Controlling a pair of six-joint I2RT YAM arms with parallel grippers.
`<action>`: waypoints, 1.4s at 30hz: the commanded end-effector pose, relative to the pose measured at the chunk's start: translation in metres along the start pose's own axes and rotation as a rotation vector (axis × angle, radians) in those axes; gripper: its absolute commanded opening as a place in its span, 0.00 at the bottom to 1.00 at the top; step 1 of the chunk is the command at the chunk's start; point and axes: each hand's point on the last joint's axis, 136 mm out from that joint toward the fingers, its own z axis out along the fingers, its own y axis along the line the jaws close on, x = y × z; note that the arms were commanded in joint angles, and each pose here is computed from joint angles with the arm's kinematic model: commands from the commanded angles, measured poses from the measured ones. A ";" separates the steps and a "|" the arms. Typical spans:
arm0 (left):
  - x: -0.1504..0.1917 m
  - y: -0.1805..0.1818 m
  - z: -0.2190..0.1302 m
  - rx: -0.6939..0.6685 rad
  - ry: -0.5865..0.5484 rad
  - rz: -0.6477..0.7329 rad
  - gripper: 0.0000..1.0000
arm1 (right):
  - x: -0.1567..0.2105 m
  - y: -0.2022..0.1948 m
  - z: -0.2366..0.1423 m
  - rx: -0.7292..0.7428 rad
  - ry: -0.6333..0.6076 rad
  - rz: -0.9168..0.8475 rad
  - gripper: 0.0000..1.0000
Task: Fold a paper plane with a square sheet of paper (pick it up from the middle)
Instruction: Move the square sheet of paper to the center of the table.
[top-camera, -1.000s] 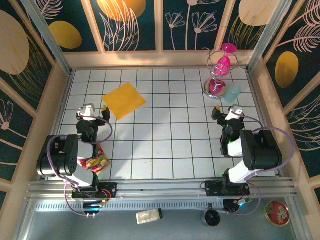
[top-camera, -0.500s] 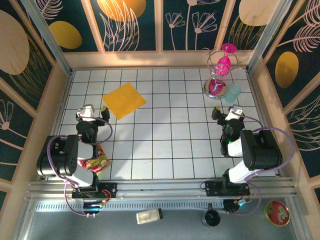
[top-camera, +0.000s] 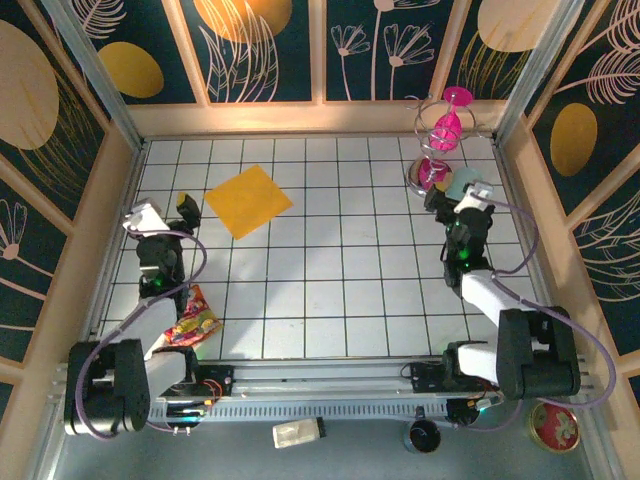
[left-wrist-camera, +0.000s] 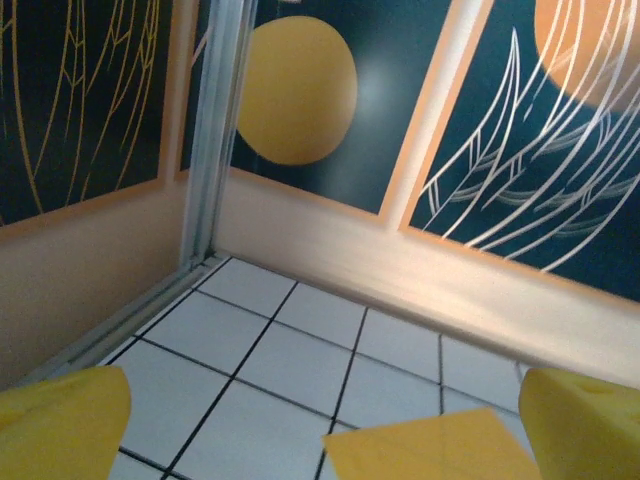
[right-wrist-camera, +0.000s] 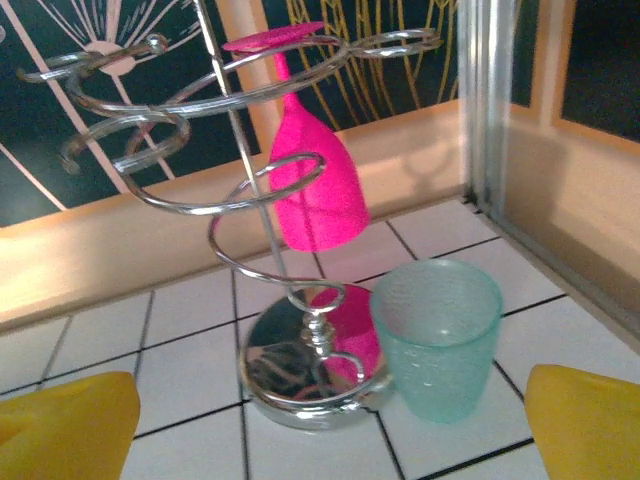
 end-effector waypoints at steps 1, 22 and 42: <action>0.022 -0.004 0.001 -0.012 0.173 -0.159 0.99 | 0.038 0.002 0.000 0.072 0.243 0.075 0.99; 0.146 -0.080 0.083 0.116 0.837 -0.569 0.71 | 0.117 0.126 0.022 -0.161 0.630 0.313 0.93; 0.238 -0.084 0.107 -0.041 1.061 -0.394 0.45 | 0.151 0.141 0.019 -0.184 0.736 0.337 0.89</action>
